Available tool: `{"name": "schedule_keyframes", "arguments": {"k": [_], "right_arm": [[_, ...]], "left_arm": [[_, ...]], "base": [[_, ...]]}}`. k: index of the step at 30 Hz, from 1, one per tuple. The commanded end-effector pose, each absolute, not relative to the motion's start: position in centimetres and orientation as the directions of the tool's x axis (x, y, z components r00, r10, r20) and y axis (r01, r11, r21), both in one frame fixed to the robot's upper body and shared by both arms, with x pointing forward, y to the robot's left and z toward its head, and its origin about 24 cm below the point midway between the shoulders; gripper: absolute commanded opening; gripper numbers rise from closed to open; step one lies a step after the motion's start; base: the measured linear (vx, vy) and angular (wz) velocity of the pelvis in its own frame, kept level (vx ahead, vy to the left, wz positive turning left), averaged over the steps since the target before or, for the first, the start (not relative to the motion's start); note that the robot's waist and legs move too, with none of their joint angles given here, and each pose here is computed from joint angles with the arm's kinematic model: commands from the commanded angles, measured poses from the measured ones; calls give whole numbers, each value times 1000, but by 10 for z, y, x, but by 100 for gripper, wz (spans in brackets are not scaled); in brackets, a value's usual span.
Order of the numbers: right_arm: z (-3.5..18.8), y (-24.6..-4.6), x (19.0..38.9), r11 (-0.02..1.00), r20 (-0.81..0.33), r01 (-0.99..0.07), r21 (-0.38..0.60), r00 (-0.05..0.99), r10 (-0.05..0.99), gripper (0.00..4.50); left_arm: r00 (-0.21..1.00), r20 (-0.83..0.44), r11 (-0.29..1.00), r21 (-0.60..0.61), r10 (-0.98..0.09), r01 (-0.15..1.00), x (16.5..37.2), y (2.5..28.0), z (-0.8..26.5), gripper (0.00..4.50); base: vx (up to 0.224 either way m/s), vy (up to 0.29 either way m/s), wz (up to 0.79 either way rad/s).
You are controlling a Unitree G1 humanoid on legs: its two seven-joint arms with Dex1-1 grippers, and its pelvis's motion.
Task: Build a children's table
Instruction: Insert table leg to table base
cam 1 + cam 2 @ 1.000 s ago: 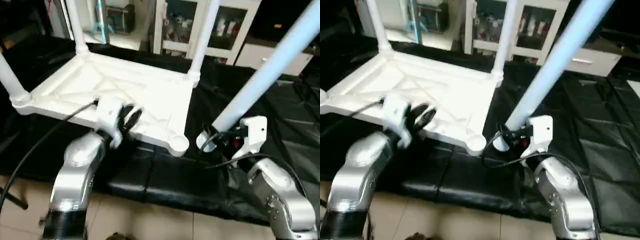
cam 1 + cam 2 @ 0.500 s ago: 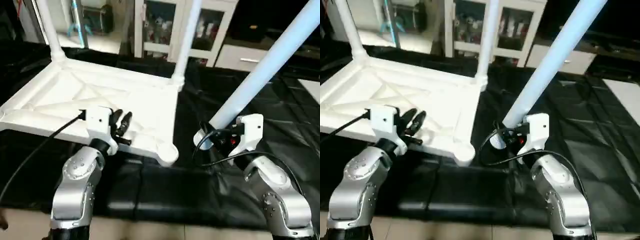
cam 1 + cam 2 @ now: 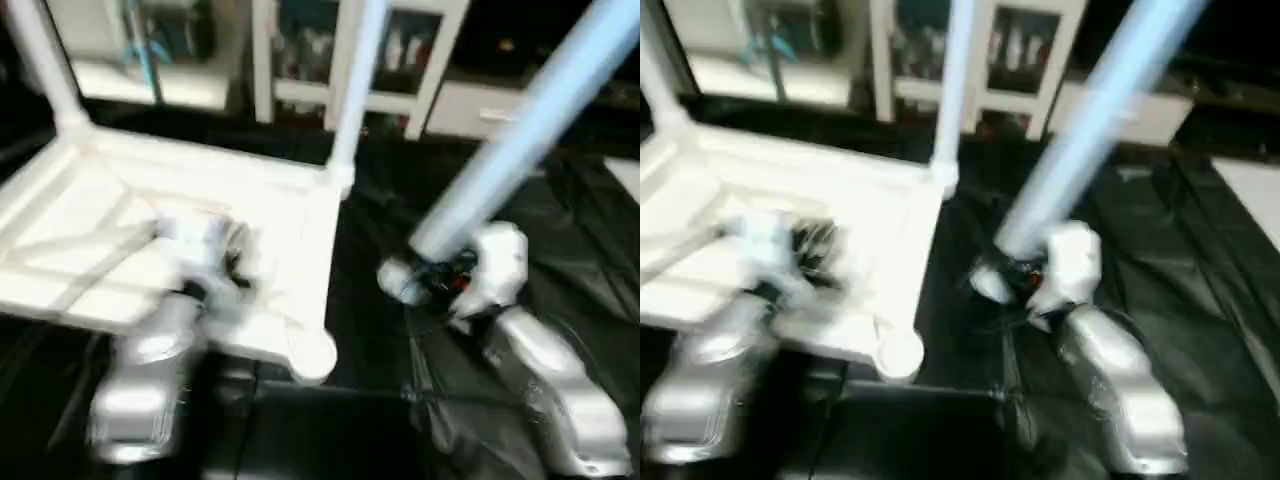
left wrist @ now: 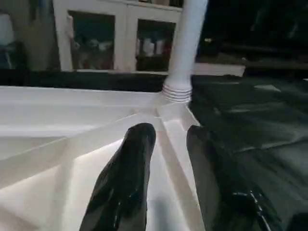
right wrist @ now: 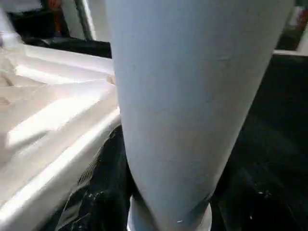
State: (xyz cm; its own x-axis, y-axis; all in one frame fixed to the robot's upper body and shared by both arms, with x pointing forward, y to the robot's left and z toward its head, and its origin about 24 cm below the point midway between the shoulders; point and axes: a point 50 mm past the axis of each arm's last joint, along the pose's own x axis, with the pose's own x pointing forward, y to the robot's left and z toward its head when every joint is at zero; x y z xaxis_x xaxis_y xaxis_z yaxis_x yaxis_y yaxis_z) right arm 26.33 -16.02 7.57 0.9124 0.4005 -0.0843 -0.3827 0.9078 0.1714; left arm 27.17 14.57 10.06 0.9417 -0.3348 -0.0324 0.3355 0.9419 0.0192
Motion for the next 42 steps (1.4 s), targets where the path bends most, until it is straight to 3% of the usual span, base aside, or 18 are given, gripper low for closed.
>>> {"name": "schedule_keyframes", "arguments": {"k": [1,9,14,17,18,19,21,25,28,32,36,42], "right_arm": [[82,-154,263,898,-58,-408,162,905,422,185],[80,-156,262,900,-63,-405,159,906,419,185],[81,-156,263,899,-61,-410,152,904,423,185],[81,-156,264,893,-65,-427,142,896,439,185],[81,-157,264,891,-67,-433,138,893,445,185],[81,-160,264,883,-75,-454,121,883,464,185],[81,-163,264,873,-84,-474,112,871,484,185],[83,-168,264,860,-93,-501,97,856,509,185],[83,-174,263,846,-115,-529,65,838,533,185],[84,-176,263,840,-119,-539,57,832,542,185],[85,-175,260,836,-116,-545,59,828,548,185],[84,-172,256,834,-116,-547,70,826,551,185]], "left_arm": [[947,-58,948,18,-316,318,270,151,97,149],[936,-83,936,48,-343,348,272,149,95,149],[872,-163,872,96,-461,479,275,143,91,149],[772,-231,787,41,-593,616,275,142,86,165],[747,-245,760,58,-618,647,275,142,86,165],[655,-319,649,141,-684,747,280,145,85,174],[593,-409,534,262,-693,804,289,153,86,193],[501,-481,410,288,-719,865,300,157,93,216],[318,-574,249,199,-754,948,309,159,105,240],[238,-562,201,129,-792,971,311,156,111,240],[74,-573,78,17,-816,997,303,146,105,240],[49,-640,43,25,-767,999,304,148,89,240]], "base": [[0,0,0],[-90,12,10],[-82,24,-3],[0,0,0],[0,0,0],[0,0,0],[0,0,0],[0,0,0],[0,0,0],[0,0,0],[0,0,0],[0,0,0]]}}
